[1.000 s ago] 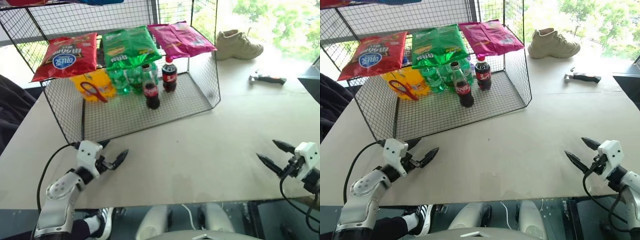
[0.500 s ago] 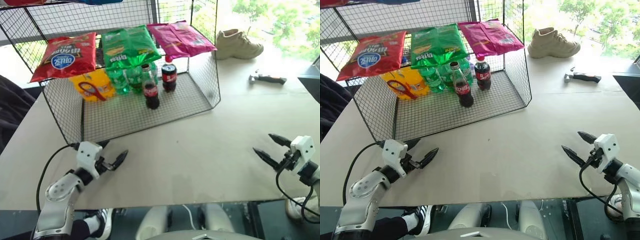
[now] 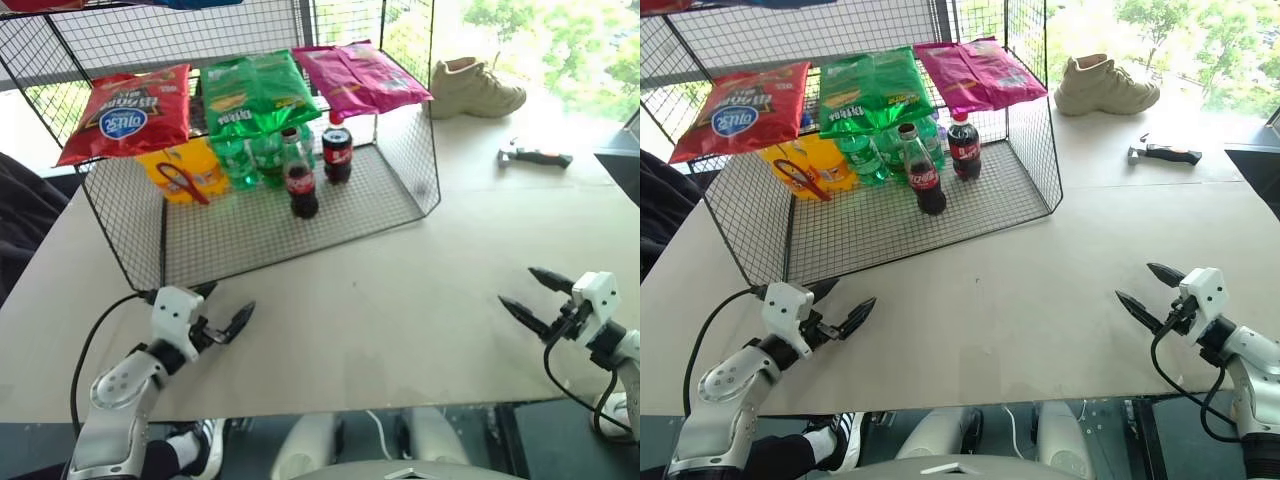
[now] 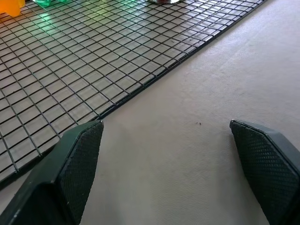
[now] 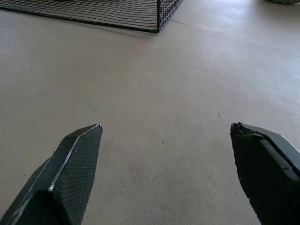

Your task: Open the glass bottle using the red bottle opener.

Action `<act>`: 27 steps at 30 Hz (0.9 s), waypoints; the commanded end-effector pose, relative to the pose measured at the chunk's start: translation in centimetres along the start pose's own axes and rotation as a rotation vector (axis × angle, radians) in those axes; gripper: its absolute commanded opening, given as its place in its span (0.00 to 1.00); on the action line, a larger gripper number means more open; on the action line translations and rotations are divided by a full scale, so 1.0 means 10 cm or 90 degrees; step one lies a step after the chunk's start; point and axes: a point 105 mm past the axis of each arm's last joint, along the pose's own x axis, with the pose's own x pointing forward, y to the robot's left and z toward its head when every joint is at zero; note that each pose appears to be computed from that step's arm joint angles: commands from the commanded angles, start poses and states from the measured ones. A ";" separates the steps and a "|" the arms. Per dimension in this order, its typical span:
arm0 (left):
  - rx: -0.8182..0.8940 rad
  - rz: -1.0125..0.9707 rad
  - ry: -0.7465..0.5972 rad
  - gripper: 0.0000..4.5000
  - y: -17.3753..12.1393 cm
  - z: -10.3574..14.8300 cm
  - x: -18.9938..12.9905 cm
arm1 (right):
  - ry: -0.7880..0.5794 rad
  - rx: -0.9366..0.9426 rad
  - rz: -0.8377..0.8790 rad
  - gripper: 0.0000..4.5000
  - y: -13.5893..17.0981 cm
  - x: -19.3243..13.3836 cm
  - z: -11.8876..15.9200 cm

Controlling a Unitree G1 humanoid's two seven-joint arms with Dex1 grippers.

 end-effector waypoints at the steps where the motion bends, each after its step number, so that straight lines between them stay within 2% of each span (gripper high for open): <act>1: 0.001 0.011 -0.057 1.00 0.02 0.19 0.01 | -0.029 -0.019 0.007 0.98 0.01 0.04 0.11; 7: -0.038 0.152 -0.184 1.00 0.34 0.60 0.14 | -0.106 -0.002 0.110 0.98 0.47 0.32 0.45; 12: -0.037 0.247 -0.227 1.00 0.57 0.82 0.24 | -0.168 0.012 0.199 0.98 0.91 0.54 0.81; 18: -0.034 0.307 -0.266 1.00 0.75 1.05 0.37 | -0.224 0.015 0.270 0.98 1.28 0.67 1.18; 22: -0.023 0.336 -0.282 1.00 0.85 1.14 0.40 | -0.235 0.016 0.288 0.98 1.39 0.71 1.29; 27: -0.012 0.346 -0.305 1.00 0.92 1.27 0.44 | -0.236 0.019 0.283 0.98 1.41 0.74 1.29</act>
